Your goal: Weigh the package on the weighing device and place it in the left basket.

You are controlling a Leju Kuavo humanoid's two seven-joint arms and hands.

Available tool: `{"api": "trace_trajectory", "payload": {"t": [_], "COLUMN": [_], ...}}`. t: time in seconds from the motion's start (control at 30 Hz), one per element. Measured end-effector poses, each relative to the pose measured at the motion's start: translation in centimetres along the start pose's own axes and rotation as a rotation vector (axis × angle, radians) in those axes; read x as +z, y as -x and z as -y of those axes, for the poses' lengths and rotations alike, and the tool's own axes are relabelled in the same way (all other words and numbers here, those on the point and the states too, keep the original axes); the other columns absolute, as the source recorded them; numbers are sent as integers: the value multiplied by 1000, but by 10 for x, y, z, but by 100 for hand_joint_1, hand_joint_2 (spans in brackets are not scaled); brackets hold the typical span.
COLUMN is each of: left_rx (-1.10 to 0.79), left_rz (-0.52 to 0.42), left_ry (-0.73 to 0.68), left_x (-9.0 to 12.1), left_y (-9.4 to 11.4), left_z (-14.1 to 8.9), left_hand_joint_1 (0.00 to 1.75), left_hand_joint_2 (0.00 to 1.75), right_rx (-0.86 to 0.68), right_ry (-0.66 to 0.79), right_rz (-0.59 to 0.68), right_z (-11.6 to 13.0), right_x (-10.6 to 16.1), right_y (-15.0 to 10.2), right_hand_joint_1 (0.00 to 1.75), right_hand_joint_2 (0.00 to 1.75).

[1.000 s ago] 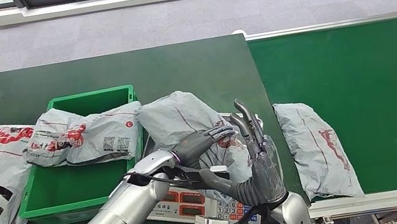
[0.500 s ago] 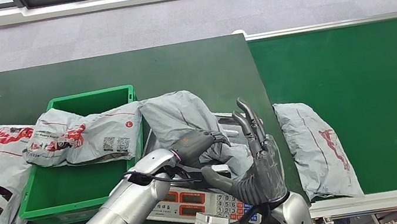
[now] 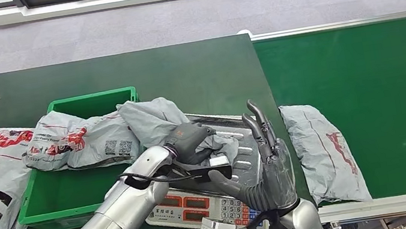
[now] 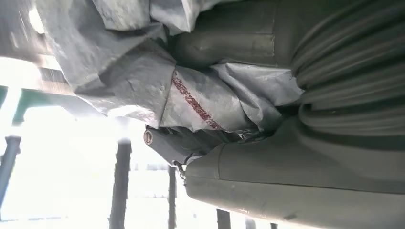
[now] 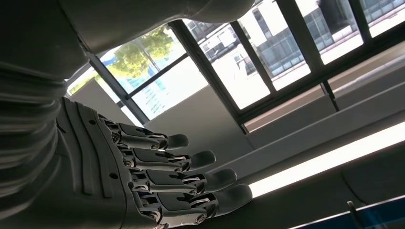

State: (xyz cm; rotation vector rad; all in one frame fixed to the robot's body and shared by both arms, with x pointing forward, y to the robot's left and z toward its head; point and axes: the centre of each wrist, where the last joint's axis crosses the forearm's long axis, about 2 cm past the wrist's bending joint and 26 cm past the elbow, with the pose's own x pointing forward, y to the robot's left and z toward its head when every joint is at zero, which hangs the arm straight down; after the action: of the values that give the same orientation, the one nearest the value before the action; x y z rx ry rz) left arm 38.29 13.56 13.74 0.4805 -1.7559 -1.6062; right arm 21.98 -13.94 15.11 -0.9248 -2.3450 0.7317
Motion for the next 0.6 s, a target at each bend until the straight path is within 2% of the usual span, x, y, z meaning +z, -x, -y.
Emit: {"api": "trace_trajectory", "payload": {"t": [0.13,0.23,0.3,0.4,0.5,0.53,0.6], "left_rx": [-117,-331,-510,-638,-752,-787,-828], "left_rz": [-15,2,35,123,259,279,253], "left_ry": [-211,-440,-607,-769,-845,-861,-899], "left_x": [8,22,40,74,108,117,134], "left_y": [-7,-18,-24,-23,-26,-27,-27], "left_z": [-12,-23,-35,-59,-80,-86,-94], "left_hand_joint_1": [175,175,175,175,175,175,175], "left_hand_joint_2": [175,175,175,175,175,175,175], "right_rx": [13,15,8,-13,-28,-32,-36], "right_ry": [18,24,23,21,14,11,6], "right_rz": [-5,-1,13,53,93,102,109], "right_z": [4,5,5,5,2,1,0], "right_x": [-4,-4,-3,0,3,3,4], "right_y": [-1,-2,-2,-2,-2,-2,-3], "right_hand_joint_1": [0,0,0,0,0,0,0], "right_hand_joint_2": [175,175,175,175,175,175,175]}}
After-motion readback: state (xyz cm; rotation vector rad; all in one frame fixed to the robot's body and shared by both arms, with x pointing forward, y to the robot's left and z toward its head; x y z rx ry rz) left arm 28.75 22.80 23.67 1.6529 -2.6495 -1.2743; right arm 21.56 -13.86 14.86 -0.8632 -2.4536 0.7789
